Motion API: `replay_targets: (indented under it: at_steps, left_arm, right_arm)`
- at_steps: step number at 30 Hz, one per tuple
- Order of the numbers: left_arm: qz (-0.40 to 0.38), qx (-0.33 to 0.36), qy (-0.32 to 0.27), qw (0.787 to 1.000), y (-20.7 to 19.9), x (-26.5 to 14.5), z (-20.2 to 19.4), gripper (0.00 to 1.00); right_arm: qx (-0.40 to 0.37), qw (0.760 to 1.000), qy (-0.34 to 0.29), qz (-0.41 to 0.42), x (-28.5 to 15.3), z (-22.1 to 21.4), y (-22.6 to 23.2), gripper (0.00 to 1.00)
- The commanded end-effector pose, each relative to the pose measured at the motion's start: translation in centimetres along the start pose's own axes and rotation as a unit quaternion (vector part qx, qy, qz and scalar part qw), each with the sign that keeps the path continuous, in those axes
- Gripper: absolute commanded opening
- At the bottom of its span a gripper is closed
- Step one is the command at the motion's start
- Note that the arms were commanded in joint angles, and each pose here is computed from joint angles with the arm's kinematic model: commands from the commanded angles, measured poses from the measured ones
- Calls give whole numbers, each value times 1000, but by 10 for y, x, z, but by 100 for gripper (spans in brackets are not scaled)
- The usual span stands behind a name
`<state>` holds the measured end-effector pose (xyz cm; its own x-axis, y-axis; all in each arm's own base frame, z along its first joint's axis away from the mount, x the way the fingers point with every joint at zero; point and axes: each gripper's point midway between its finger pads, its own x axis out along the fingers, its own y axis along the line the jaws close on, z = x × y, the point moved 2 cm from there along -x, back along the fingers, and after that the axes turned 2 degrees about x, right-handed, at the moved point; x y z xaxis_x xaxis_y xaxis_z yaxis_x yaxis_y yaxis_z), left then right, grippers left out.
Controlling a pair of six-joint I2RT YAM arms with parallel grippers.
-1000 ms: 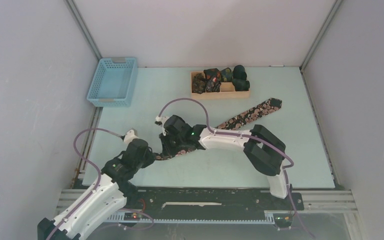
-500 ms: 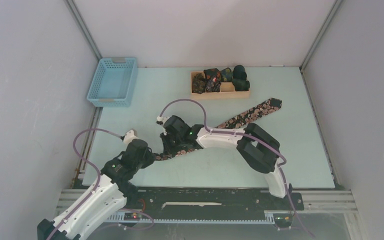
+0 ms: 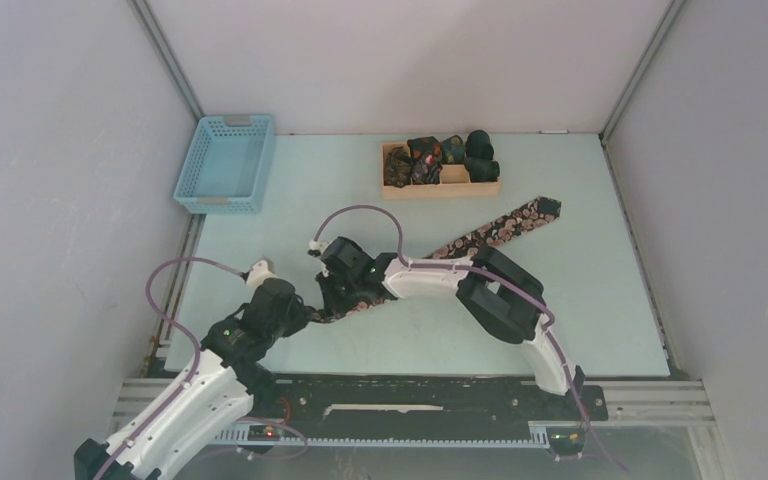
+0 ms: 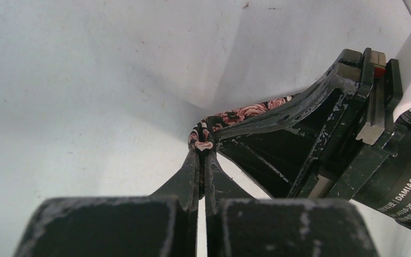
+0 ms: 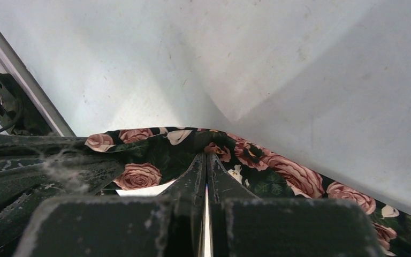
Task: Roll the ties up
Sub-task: Roll the tie at the center of the board.
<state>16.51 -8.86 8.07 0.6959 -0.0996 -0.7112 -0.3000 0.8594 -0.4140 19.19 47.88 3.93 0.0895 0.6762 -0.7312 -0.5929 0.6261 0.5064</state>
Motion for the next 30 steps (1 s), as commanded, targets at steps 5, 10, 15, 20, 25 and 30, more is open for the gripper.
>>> replay_targets:
  at_steps: [5, 10, 15, 20, 25, 30]
  left_arm:
    - [-31, -12, -12, 999, -25, -5, 17, 0]
    - [-35, -9, -5, 999, -32, -2, 18, 0]
    - [-36, -8, -2, 999, -36, 0, 19, 0]
    - [-37, -6, 11, 999, -40, 5, 15, 0]
    - [-39, -4, 18, 999, -46, 9, 12, 0]
    - [-43, -4, 25, 999, -52, 14, 9, 0]
  right_arm:
    - [-14, 999, -18, 35, -9, 14, 24, 0]
    - [-13, 999, -16, 38, -14, 14, 25, 0]
    - [-10, 999, -40, 32, -34, 25, 19, 0]
    - [14, 996, -79, 33, -64, 40, 5, 0]
    - [38, 993, -110, 35, -89, 50, -13, 0]
    - [53, 991, -120, 27, -98, 51, -29, 0]
